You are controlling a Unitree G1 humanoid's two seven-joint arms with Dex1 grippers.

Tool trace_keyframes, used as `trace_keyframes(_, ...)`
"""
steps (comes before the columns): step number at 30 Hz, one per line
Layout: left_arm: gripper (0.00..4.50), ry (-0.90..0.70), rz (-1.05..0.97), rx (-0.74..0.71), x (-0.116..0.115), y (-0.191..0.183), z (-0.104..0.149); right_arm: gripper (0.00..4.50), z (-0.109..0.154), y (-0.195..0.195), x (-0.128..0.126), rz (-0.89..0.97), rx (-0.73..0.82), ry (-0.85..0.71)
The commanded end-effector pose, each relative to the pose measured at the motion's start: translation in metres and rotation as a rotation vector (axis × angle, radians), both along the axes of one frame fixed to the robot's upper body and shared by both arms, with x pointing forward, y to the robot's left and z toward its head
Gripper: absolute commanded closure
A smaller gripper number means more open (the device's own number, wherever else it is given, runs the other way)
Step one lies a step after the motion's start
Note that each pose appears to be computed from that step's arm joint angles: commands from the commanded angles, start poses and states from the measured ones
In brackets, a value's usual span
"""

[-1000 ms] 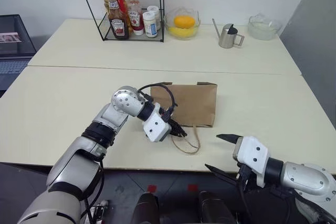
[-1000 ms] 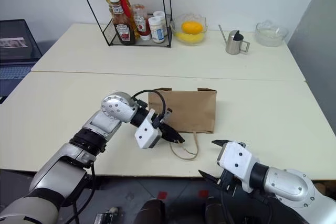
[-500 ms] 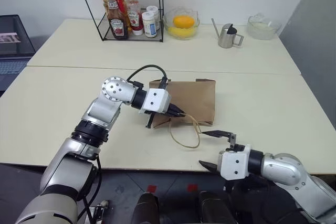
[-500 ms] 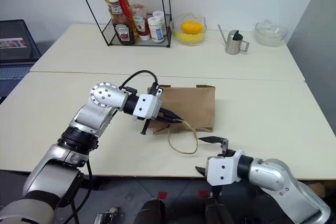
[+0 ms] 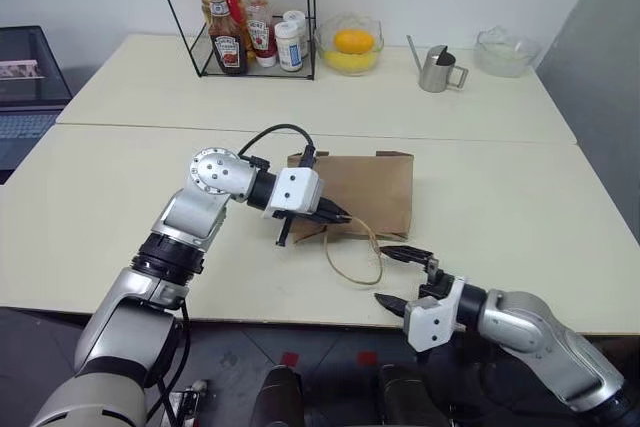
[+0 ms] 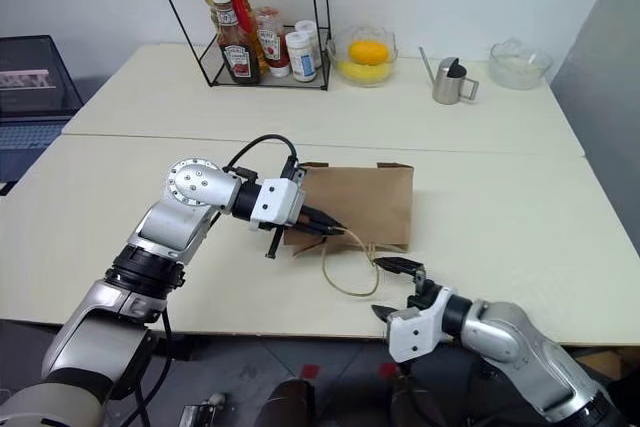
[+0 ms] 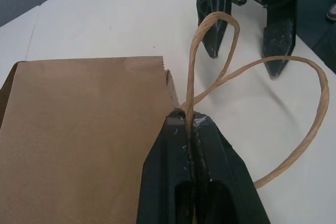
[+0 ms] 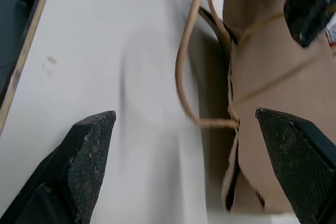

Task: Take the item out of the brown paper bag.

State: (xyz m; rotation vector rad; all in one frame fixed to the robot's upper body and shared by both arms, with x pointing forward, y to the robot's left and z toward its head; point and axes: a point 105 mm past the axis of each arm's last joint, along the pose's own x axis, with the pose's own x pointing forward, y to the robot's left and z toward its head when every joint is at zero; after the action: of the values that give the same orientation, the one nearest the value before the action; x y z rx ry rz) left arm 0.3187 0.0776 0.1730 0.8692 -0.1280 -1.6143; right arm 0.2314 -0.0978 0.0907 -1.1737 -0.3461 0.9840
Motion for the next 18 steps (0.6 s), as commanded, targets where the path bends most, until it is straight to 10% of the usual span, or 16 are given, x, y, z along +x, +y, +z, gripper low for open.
trace_keyframes(1,4.47,-0.047,-0.008,-0.02,-0.001,0.002,0.011,0.0,0.013,-0.001,-0.006,0.021,0.019,-0.108)
trace_keyframes(18,4.47,-0.045,-0.004,-0.018,0.001,0.002,0.01,0.0,-0.001,0.018,-0.024,0.233,0.019,-0.298)
